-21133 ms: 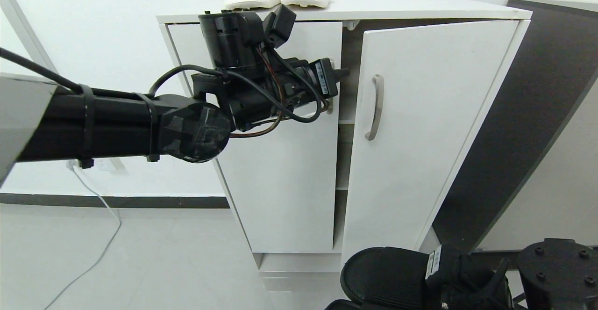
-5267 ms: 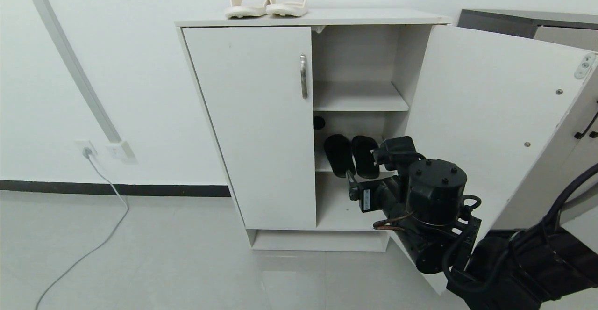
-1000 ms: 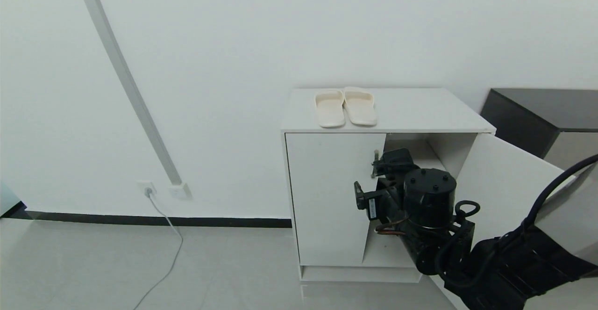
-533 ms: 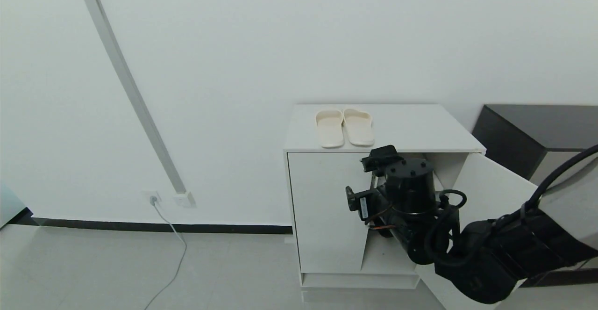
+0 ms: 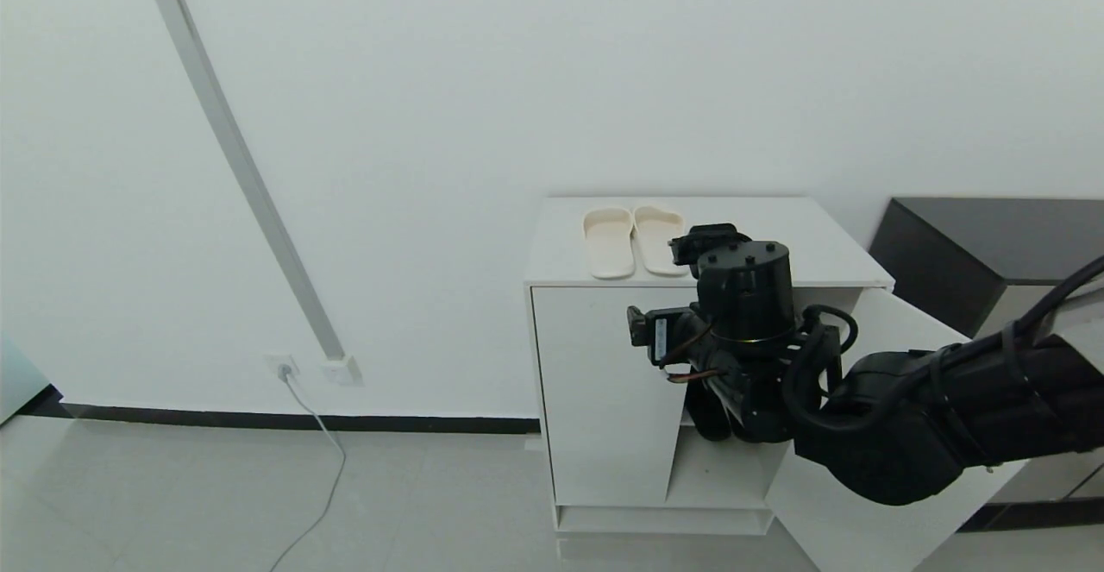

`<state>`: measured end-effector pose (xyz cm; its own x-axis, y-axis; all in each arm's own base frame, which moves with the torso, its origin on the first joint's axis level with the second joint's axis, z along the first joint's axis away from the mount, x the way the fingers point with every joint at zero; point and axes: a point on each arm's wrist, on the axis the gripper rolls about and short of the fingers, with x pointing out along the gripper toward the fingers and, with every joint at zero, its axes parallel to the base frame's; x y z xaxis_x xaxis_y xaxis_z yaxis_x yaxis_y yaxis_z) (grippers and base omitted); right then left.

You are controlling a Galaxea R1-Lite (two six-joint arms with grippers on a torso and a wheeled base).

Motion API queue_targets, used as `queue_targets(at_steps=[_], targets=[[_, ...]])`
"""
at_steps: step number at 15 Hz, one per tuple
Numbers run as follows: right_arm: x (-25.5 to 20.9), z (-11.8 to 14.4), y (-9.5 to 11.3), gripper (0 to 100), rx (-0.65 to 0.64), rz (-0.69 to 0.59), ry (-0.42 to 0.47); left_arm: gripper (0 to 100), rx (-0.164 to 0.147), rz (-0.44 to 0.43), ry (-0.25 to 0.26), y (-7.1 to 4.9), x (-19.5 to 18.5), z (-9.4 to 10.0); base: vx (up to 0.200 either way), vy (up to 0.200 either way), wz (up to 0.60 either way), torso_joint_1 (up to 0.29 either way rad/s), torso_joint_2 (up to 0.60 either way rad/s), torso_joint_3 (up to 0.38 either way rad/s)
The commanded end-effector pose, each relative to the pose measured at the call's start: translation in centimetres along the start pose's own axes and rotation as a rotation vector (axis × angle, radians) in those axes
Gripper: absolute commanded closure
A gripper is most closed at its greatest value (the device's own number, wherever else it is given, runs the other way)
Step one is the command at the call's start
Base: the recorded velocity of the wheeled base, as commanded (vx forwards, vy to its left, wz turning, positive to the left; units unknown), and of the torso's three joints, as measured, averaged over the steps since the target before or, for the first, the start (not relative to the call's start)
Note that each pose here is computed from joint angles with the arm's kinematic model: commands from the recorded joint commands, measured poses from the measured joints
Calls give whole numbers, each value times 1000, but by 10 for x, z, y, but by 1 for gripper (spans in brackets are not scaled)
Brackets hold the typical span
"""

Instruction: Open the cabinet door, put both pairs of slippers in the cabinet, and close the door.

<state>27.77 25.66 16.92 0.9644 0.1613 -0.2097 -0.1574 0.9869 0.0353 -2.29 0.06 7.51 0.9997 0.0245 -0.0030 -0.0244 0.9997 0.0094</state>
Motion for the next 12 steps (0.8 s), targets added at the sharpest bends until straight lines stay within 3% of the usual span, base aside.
queue_targets(at_steps=[1, 7, 12], targets=[[-1, 1, 0, 0, 1, 0, -3, 100, 0, 2, 0, 0, 0, 0, 200, 0, 0, 7, -7, 2], [2, -2, 1, 0, 2, -1, -3, 100, 0, 0, 0, 0, 0, 0, 200, 0, 0, 8, 1, 2], [19, -26, 8, 0, -4, 0, -3, 100, 0, 0, 0, 0, 0, 0, 200, 0, 0, 0, 1, 3]])
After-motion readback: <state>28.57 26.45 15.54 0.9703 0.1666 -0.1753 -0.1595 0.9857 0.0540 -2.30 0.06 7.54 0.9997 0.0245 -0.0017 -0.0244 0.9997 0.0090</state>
